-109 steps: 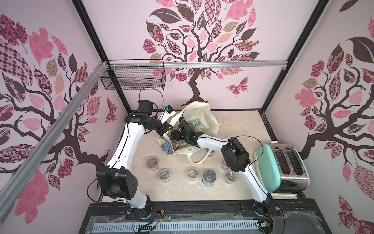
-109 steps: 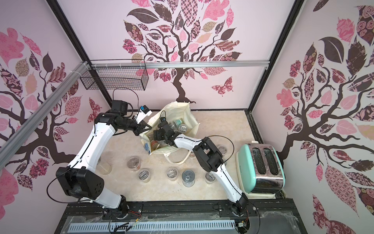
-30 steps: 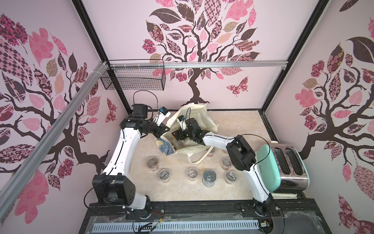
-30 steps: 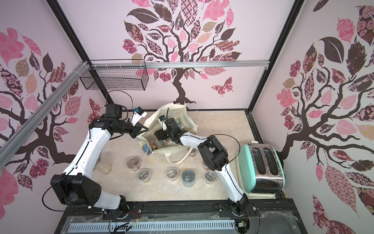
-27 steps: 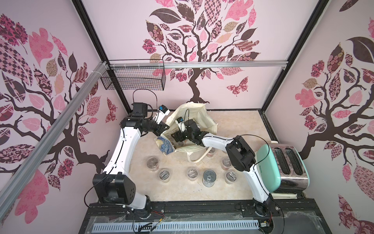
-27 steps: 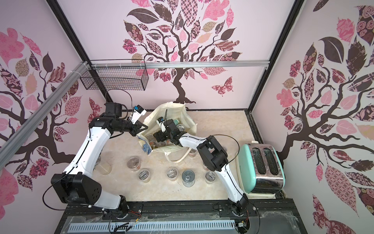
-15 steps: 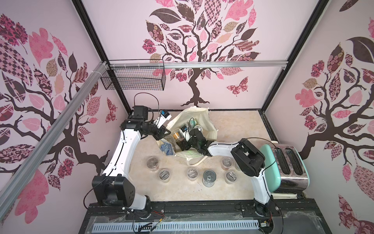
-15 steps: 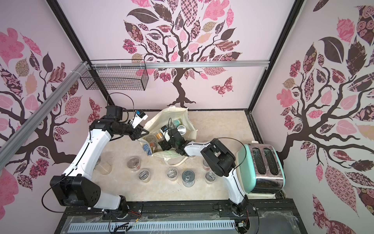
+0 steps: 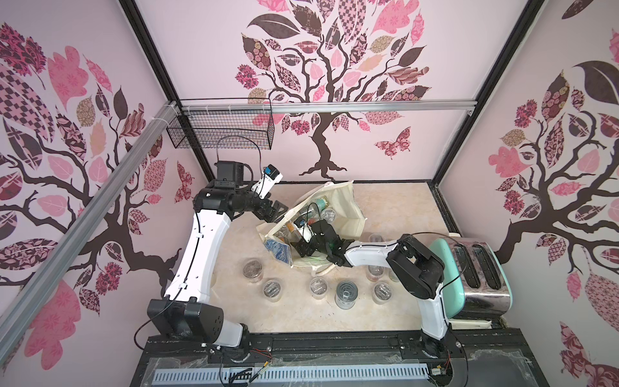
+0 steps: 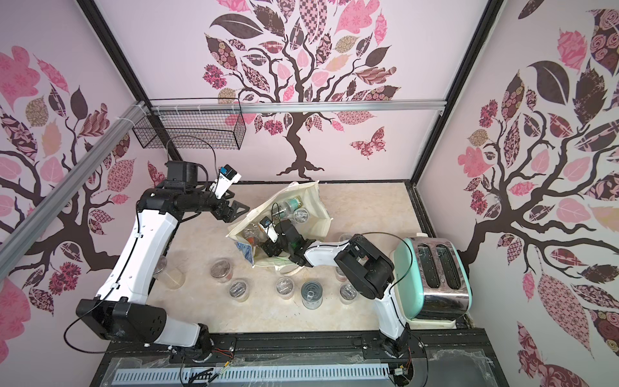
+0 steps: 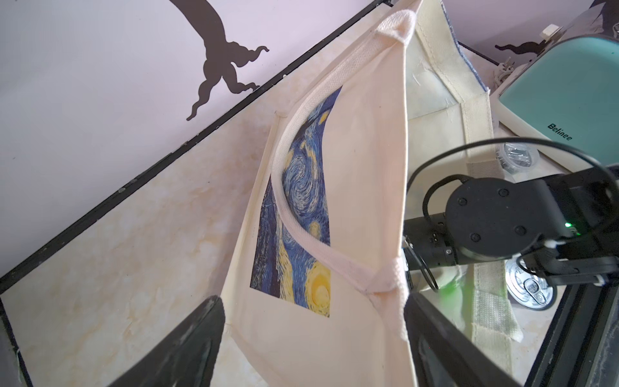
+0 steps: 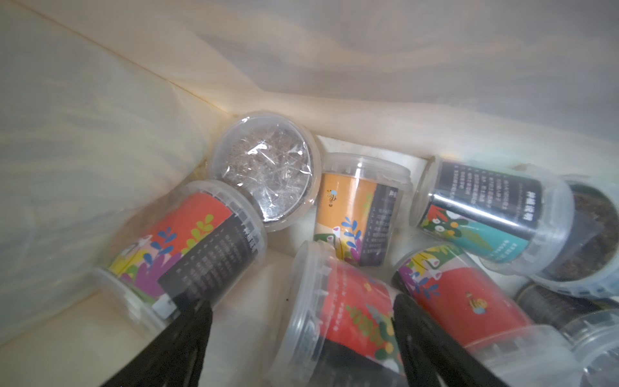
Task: Take out the seed jars from the canvas bag
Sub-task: Adjust the canvas bag at the center of the board.
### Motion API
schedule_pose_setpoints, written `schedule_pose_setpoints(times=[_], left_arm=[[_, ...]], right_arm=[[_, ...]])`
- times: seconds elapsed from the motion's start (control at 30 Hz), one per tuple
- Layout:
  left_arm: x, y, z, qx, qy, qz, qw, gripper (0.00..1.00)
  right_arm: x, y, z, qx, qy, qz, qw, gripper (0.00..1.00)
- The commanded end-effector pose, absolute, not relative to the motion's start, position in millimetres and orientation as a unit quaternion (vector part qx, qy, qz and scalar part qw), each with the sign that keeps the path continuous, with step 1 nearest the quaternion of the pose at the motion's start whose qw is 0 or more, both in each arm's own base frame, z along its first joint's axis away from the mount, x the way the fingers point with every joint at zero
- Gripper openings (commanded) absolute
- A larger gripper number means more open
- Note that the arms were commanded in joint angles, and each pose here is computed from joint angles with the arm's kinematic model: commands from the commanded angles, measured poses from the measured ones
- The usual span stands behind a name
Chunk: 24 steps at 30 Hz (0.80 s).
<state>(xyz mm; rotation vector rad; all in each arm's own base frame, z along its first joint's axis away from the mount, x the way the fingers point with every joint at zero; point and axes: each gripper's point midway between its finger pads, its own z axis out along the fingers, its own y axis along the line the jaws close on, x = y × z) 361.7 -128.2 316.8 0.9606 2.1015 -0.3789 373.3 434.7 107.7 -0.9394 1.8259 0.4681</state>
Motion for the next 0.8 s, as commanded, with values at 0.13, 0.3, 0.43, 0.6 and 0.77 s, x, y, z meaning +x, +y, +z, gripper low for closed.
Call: schedule_pose_setpoints(times=[0.13, 0.3, 0.43, 0.6, 0.77], left_arm=[[359, -136, 282, 0.425, 0.837, -0.099, 0.329, 0.91], [343, -140, 280, 0.446, 0.833, -0.114, 0.307, 0.91], [322, -146, 295, 0.462, 0.818, -0.144, 0.310, 0.98], [301, -148, 302, 0.481, 0.808, -0.161, 0.300, 0.98], [317, -136, 287, 0.464, 0.824, -0.115, 0.302, 0.98]], right_arm=[[373, 430, 151, -0.379, 0.732, 0.177, 0.537, 0.90], [373, 430, 150, -0.376, 0.735, 0.181, 0.535, 0.92], [374, 431, 145, -0.380, 0.739, 0.176, 0.528, 0.94], [374, 436, 146, -0.380, 0.741, 0.184, 0.523, 0.94], [375, 436, 152, -0.371, 0.740, 0.190, 0.528, 0.94]])
